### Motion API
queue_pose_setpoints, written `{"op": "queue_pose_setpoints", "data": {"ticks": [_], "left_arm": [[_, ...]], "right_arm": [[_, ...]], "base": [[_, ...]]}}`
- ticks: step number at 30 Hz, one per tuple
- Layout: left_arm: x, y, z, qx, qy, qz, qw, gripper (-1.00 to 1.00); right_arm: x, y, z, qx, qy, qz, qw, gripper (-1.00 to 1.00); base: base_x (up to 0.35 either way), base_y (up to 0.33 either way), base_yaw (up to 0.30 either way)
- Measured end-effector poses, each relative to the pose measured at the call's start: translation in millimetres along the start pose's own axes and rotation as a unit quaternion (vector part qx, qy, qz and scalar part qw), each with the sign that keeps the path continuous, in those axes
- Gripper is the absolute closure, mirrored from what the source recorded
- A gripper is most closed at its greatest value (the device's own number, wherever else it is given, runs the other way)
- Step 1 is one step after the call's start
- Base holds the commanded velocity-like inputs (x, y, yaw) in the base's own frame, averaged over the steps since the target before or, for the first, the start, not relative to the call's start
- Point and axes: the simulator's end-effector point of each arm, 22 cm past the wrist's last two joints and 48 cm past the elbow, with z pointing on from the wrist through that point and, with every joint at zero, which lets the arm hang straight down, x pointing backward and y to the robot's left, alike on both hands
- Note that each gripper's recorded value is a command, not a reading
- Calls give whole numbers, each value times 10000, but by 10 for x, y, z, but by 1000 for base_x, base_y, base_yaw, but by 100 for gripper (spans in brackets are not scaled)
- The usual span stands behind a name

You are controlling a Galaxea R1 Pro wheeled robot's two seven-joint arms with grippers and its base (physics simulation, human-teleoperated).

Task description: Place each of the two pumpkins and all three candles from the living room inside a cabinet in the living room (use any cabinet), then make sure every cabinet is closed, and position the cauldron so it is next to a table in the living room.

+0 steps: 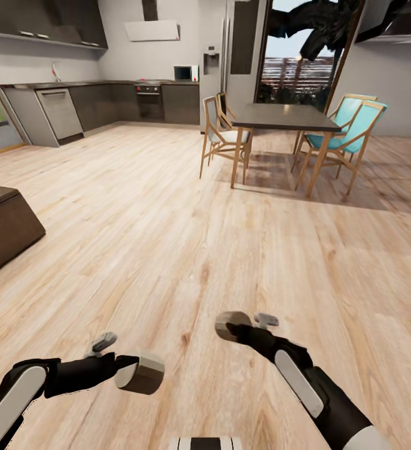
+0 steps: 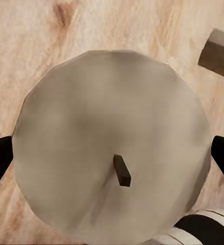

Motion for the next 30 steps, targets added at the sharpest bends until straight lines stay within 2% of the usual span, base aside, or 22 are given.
{"op": "queue_pose_setpoints", "data": {"ticks": [1,2,5,24,30], "left_arm": [[-62,59,-43,-109,-89,-23,9999,100],[-108,110,-83,-213,-158,-18,9996,100],[-209,131,-177,-251,-310,-55,9992,100],[-374,-125,-453,-52,-644,94,9979,100],[-390,-152,-486,-32,-681,118,9976,100]], "right_arm": [[-86,171,-74,-183,-10,-47,9998,100],[-219,418,-170,-482,-82,13,9988,100],[-258,598,-263,-722,-8,132,9973,100],[-502,842,-527,-949,-229,196,9950,100],[-526,864,-552,-949,-256,173,9950,100]], "base": [[0,0,0],[0,0,0],[0,0,0],[0,0,2],[0,0,219]]}}
